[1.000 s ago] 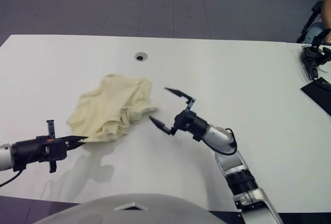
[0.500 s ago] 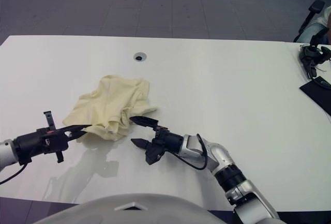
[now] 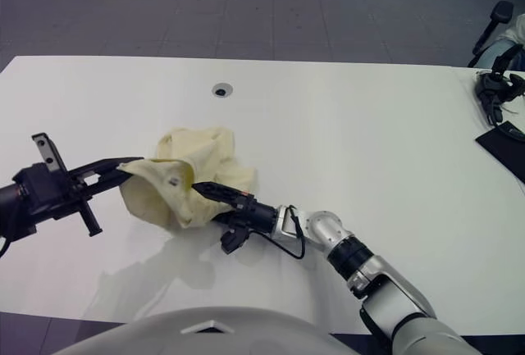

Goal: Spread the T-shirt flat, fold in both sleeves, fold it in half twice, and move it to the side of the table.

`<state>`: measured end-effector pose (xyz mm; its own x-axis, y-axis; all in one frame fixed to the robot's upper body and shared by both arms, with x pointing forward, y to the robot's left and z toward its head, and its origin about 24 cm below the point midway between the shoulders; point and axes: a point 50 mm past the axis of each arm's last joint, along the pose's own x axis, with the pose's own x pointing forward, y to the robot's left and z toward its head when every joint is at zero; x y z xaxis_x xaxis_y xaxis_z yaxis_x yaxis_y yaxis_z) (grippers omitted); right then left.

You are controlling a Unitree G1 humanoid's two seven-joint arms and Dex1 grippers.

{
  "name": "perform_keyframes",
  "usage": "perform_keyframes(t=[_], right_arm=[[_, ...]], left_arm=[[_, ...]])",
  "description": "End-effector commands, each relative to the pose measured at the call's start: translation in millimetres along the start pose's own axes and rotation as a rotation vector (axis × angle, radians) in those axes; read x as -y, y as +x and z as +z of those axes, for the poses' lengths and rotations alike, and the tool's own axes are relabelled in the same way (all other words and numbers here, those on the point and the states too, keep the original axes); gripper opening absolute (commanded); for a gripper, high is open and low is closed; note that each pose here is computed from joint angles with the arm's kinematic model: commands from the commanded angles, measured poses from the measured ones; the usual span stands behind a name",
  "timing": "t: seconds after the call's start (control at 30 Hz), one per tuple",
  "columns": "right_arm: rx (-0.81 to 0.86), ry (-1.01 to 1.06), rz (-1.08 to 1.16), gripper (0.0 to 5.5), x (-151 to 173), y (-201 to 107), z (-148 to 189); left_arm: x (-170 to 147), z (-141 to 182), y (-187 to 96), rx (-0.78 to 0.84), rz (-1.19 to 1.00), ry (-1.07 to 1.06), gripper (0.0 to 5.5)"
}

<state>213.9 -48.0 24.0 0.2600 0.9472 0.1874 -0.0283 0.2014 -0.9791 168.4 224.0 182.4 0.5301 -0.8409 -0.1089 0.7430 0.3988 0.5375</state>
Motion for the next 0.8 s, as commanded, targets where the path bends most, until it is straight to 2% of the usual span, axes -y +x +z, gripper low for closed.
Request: perform_keyframes(t=[0.03, 0.33, 0.6, 0.8], right_arm=[[-0.001, 0.103, -0.02, 5.4, -5, -5, 13], [-0.025, 0.623, -0.123, 5.4, 9, -12, 54], [-0.191, 0.851, -0.158, 5.4, 1, -14, 56], [-0.171, 0.91, -0.02, 4.42, -7, -15, 72]], left_arm=[[-2, -6, 2, -0.024, 0.018, 0.006, 0.02], [-5, -5, 2, -0.036, 0.044, 0.04, 0.02], [-2, -1, 5, -0.028, 0.034, 0.042, 0.02], [-2, 0, 8, -0.017, 0.038, 0.048, 0.0]])
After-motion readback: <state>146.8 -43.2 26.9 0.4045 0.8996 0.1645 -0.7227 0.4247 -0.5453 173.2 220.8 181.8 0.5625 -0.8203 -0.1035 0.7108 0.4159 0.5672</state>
